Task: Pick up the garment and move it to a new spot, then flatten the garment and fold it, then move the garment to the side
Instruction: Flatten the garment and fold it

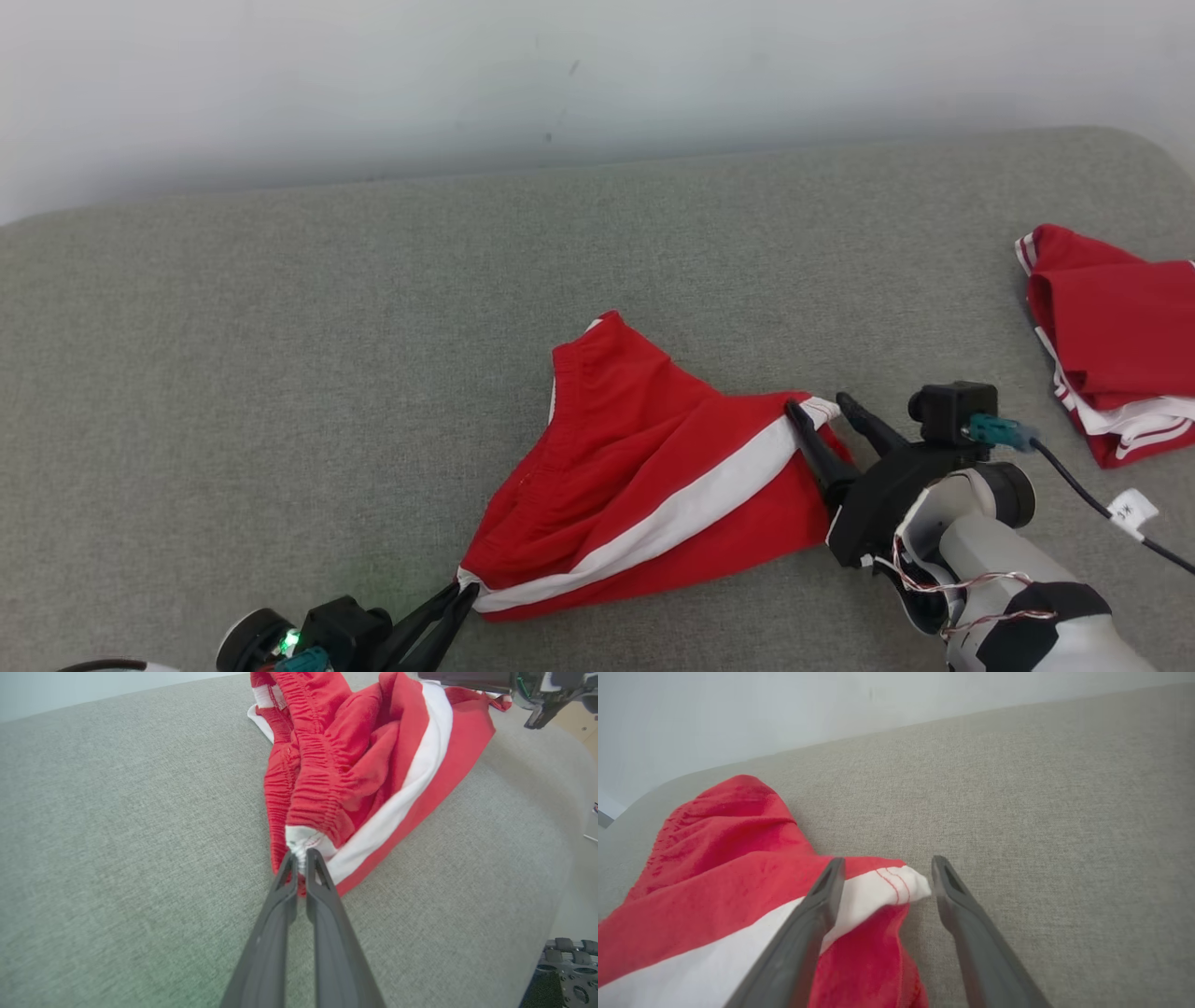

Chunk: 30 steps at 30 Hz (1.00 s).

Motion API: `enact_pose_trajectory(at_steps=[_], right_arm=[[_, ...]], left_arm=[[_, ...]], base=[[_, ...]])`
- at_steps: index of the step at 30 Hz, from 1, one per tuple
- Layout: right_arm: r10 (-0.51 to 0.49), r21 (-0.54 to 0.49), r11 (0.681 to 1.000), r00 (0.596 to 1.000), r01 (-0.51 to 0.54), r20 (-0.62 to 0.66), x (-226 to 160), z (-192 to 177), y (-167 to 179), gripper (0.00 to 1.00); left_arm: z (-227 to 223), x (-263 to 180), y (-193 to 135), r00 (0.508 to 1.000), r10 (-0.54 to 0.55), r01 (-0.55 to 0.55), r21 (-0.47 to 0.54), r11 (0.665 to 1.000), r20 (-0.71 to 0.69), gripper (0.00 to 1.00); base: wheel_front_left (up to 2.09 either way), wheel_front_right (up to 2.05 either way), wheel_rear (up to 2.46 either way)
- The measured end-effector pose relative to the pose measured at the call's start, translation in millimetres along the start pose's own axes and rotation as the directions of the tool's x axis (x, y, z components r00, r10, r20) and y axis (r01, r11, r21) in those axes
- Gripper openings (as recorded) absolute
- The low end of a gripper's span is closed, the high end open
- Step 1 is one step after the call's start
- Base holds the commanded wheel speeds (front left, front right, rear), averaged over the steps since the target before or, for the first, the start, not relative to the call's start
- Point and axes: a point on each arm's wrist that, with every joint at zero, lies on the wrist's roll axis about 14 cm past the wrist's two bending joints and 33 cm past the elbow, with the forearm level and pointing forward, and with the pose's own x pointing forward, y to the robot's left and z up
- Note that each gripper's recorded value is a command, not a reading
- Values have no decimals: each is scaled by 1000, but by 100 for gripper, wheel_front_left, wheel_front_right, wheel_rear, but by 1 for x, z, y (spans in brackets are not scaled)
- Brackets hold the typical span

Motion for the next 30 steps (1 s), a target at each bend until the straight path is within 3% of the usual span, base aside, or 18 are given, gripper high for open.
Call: enact_pose_trajectory(at_steps=[3, 4, 5, 6, 13, 17, 21, 25, 30], right_arm=[[2, -9, 1000, 996, -2, -89, 4, -14, -3, 87], [3, -11, 1000, 994, -4, -106, 5, -15, -4, 69], [5, -19, 1000, 993, -8, -120, 6, -16, -5, 40], [8, -27, 1000, 991, -12, -133, 7, -16, -5, 0], [9, -76, 997, 988, -21, -156, 0, -12, -12, 0], [1, -103, 995, 996, -10, -88, -6, 8, -22, 0], [-8, -100, 995, 1000, 10, 19, -15, 40, -31, 0], [-12, -107, 994, 992, 25, 127, -28, 79, -40, 0], [4, -130, 991, 968, 29, 252, -50, 133, -41, 0]], left_arm=[[-3, 0, 1, 1000, 1, -1, -6, 1000, -6, 0], [-5, 0, 1, 1000, 1, -1, -8, 1000, -9, 0], [-5, 0, 1, 1000, 1, -1, -9, 1000, -10, 0], [-6, 1, 1, 1000, 1, -1, -9, 1000, -11, 0], [4, 3, 1, 1000, 11, -10, -27, 1000, 27, 0], [23, 4, 2, 994, 42, -27, -142, 990, 104, 0], [53, 3, 1, 977, 67, -4, -292, 956, 205, 0], [91, 0, 2, 955, 59, 55, -370, 927, 290, 0], [161, -9, 0, 905, -4, 163, -338, 927, 426, 0]], base=[[0, 0, 0], [0, 0, 0], [0, 0, 0], [0, 0, 0], [0, 0, 0], [0, 0, 0], [0, 0, 0], [0, 0, 0], [0, 0, 0]])
